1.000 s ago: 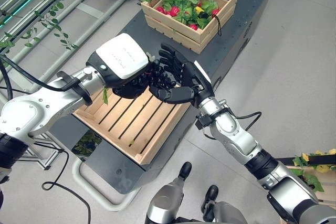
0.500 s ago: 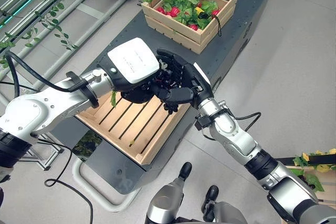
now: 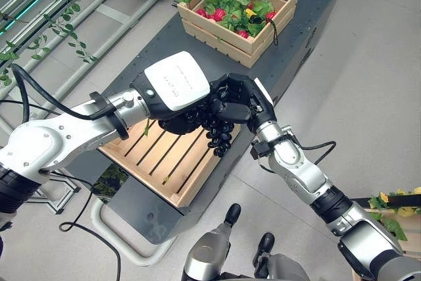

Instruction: Pick up the fruits from the basket on one side to the basket on the other side

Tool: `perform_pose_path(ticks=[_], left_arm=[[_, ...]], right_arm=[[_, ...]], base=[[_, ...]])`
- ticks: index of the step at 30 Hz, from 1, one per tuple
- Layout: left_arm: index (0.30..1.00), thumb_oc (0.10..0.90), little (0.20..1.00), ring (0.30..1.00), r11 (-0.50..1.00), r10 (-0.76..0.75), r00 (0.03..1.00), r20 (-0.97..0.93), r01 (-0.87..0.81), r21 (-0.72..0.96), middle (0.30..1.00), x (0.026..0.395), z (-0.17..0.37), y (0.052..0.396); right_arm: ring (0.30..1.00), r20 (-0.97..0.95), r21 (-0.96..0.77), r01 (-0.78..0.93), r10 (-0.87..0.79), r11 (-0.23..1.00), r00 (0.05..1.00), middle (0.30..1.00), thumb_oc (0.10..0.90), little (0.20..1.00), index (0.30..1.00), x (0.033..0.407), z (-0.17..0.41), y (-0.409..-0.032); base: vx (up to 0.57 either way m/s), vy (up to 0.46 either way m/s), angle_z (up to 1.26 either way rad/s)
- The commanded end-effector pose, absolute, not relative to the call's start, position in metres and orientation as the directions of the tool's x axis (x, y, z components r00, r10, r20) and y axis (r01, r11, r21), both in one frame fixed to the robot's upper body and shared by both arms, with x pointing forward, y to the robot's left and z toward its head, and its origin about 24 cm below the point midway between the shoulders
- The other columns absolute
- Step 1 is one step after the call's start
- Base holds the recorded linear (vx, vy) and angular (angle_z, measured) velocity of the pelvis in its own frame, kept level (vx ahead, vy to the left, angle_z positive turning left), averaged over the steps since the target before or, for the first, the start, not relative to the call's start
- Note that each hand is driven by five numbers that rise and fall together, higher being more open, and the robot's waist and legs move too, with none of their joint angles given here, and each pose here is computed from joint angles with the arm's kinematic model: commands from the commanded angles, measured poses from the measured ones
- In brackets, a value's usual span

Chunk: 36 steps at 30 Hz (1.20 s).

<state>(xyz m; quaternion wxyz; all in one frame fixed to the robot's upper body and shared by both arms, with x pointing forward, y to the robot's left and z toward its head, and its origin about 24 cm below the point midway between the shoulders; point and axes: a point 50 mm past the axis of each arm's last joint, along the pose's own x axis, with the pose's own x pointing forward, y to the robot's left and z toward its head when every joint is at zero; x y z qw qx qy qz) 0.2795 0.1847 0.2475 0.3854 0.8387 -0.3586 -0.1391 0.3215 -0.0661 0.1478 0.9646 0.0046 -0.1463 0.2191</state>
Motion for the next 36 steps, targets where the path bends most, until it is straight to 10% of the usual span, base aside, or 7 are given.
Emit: perform_pose_path(ticks=[1,11,13,36], left_arm=[[0.300,0.400,0.300,0.300,-0.280,-0.674,0.690,0.264,-0.570,0.773,0.300,0.290,0.263,0.187],[0.300,0.400,0.300,0.300,-0.294,-0.673,0.689,0.270,-0.583,0.757,0.300,0.291,0.267,0.186],[0.300,0.400,0.300,0.300,-0.301,-0.673,0.689,0.269,-0.587,0.752,0.300,0.292,0.266,0.185],[0.300,0.400,0.300,0.300,-0.341,-0.626,0.695,0.354,-0.652,0.677,0.300,0.291,0.296,0.205]], right_arm=[[0.300,0.282,-0.016,-0.526,0.508,0.851,0.814,0.300,0.400,0.300,0.300,0.299,0.127,-0.030],[0.340,0.274,-0.018,-0.523,0.507,0.852,0.817,0.340,0.427,0.340,0.340,0.300,0.124,-0.034],[0.900,0.274,-0.003,-0.530,0.511,0.848,0.815,0.900,0.800,0.900,0.900,0.300,0.126,-0.034],[0.900,0.295,-0.028,-0.673,0.650,0.739,0.701,0.900,0.800,0.900,0.900,0.287,0.130,-0.051]], base=[[0.00,0.000,0.00],[0.00,0.000,0.00],[0.00,0.000,0.00],[0.00,0.000,0.00]])
